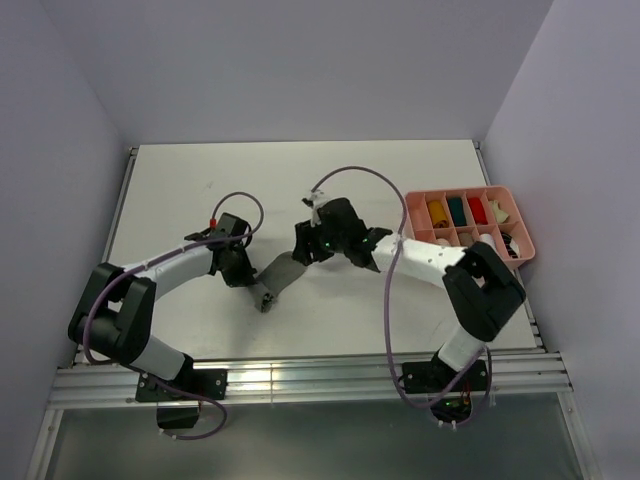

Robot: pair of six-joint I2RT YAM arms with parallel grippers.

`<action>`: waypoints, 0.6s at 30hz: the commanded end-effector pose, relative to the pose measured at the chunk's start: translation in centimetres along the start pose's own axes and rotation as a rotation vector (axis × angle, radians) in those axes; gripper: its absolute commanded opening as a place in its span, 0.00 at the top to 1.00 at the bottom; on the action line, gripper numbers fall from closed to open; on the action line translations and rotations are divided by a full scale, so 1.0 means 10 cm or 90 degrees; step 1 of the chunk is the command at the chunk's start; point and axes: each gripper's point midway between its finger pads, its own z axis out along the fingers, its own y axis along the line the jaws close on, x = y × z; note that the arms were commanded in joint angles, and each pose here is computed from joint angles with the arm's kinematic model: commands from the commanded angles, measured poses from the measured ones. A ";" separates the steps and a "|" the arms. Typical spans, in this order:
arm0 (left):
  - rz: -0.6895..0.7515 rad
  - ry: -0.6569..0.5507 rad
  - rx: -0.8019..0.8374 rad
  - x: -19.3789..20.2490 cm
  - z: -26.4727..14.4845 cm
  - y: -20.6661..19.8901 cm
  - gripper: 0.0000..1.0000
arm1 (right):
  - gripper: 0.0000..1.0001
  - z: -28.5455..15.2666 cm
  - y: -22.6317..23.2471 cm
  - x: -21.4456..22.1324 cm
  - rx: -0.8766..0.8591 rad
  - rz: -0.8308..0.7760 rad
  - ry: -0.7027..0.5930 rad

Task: Roll the socks
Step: Roll the sock at the center of the board.

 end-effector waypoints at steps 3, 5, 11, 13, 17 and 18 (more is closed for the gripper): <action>0.036 0.059 -0.069 0.24 0.13 0.23 1.00 | 0.38 -0.09 0.77 -0.08 -0.045 -0.168 -0.081; 0.035 0.058 -0.068 0.24 0.13 0.22 1.00 | 0.38 -0.01 0.96 0.09 -0.058 -0.194 -0.062; 0.033 0.064 -0.071 0.25 0.15 0.23 1.00 | 0.38 0.19 1.24 0.31 -0.066 -0.210 -0.040; 0.032 0.065 -0.072 0.26 0.16 0.23 1.00 | 0.38 0.26 1.25 0.35 -0.054 -0.215 -0.038; 0.027 0.064 -0.072 0.26 0.17 0.23 1.00 | 0.39 0.37 1.27 0.44 -0.051 -0.210 -0.032; 0.025 0.071 -0.065 0.28 0.17 0.21 0.99 | 0.41 0.40 1.27 0.43 -0.049 -0.207 -0.036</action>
